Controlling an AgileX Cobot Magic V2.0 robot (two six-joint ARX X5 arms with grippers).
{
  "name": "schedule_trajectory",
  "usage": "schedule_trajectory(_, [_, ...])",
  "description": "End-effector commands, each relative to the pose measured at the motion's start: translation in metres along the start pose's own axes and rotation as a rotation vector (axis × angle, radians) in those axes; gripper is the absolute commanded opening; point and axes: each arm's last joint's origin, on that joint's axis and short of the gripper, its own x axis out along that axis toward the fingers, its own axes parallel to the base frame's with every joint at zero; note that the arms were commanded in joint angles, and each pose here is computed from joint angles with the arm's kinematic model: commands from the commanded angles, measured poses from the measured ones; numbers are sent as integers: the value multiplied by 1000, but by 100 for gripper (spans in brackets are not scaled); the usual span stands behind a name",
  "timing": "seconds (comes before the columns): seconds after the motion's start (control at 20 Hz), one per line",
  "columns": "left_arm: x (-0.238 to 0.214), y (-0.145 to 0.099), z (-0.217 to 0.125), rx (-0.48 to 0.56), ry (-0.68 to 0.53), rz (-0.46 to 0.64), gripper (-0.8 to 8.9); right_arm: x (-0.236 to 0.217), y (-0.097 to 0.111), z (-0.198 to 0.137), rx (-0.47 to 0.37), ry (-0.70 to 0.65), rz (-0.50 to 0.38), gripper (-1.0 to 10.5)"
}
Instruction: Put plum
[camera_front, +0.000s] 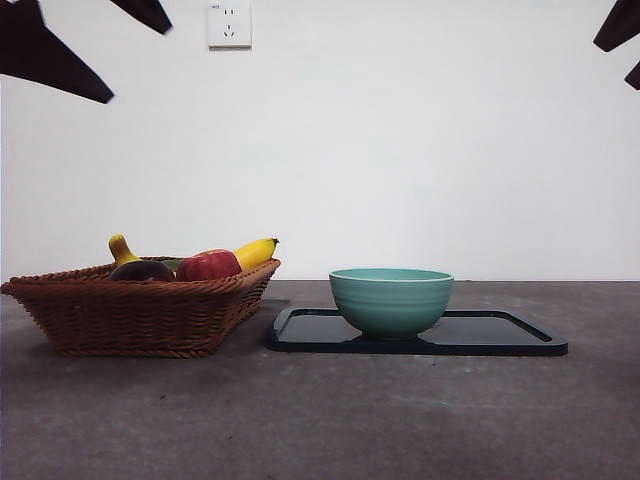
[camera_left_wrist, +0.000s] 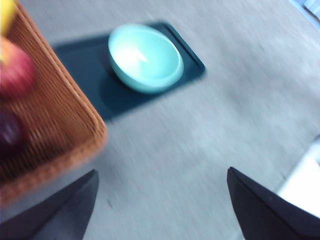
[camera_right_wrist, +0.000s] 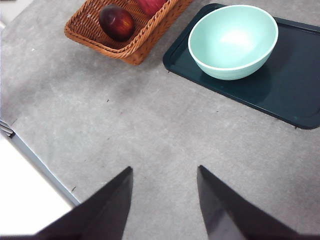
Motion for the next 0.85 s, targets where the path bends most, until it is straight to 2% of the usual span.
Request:
schedule_trajectory(0.05, [-7, -6, -1, -4, 24, -31, 405, 0, 1, 2, 6, -4, 0, 205])
schedule_trajectory(0.2, [-8, -7, -5, -14, 62, -39, 405, 0, 1, 2, 14, -5, 1, 205])
schedule_trajectory(0.55, [-8, -8, -6, -11, 65, -47, 405, 0, 1, 2, 34, -4, 1, 205])
schedule_trajectory(0.6, [-8, -8, -5, -12, 65, -47, 405, 1, 0, 2, 60, -4, 0, 205])
schedule_trajectory(0.7, [-8, -8, -5, -12, 65, -47, 405, 2, -1, 4, 164, -19, -25, 205])
schedule_trajectory(0.85, [-8, -8, -5, -11, 64, -47, 405, 11, -4, 16, 232, -41, -25, 211])
